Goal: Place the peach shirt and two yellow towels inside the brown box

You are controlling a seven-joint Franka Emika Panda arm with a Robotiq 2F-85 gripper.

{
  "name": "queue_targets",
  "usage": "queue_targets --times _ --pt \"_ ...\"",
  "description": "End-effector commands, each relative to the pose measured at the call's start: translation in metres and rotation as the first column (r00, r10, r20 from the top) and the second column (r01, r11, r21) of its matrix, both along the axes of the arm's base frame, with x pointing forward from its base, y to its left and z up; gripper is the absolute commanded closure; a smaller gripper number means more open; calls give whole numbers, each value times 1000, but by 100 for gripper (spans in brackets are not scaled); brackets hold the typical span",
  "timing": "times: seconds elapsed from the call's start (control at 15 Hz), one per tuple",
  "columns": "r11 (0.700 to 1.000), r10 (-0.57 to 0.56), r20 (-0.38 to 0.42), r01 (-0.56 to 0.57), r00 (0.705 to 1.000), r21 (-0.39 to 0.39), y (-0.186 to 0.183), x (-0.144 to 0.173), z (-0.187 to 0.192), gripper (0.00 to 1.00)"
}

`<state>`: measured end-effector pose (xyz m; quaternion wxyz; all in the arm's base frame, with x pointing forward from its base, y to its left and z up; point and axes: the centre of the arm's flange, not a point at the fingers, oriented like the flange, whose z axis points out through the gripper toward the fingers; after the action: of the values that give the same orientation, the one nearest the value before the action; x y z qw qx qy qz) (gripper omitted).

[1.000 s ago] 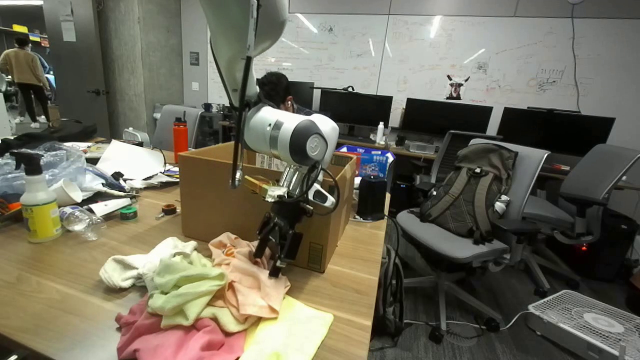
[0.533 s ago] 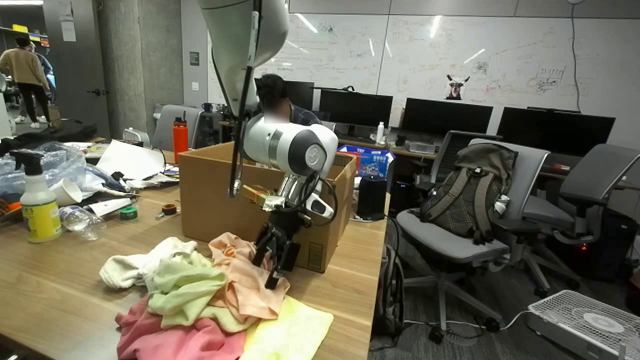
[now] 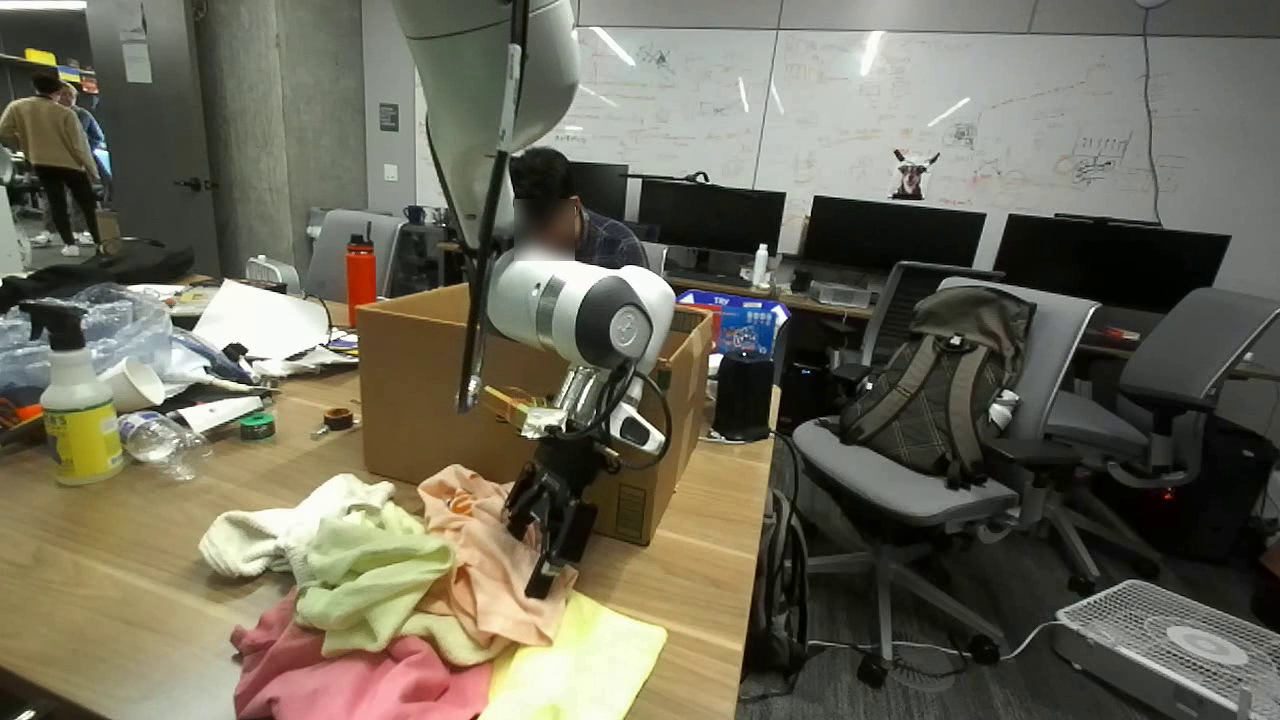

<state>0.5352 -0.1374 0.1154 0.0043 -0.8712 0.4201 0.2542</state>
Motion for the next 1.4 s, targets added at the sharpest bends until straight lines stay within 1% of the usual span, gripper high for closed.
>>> queue_targets --times 0.0,0.07,0.2,0.27,0.33,0.47,0.53,0.6,0.67,1.0,1.33 --pt "1000 -14 6 14 1000 -5 -6 7 -3 27" --pt "1000 -11 10 11 1000 -5 -8 7 -2 34" --pt "1000 -13 17 13 1000 -6 -10 10 0 51" --pt "1000 -16 20 16 1000 -7 -11 11 3 58" --pt "1000 -17 28 17 999 -8 -12 12 5 67" --pt "1000 -14 40 14 999 -8 -11 13 11 81" --pt "1000 -16 49 17 999 -9 -11 15 13 89" --pt "1000 -17 60 18 998 -10 -10 17 16 96" --pt "1000 -18 65 19 998 -7 -10 18 20 100" --pt "999 -37 130 37 991 3 -8 25 47 98" --pt "997 -73 249 69 966 24 -3 34 105 98"
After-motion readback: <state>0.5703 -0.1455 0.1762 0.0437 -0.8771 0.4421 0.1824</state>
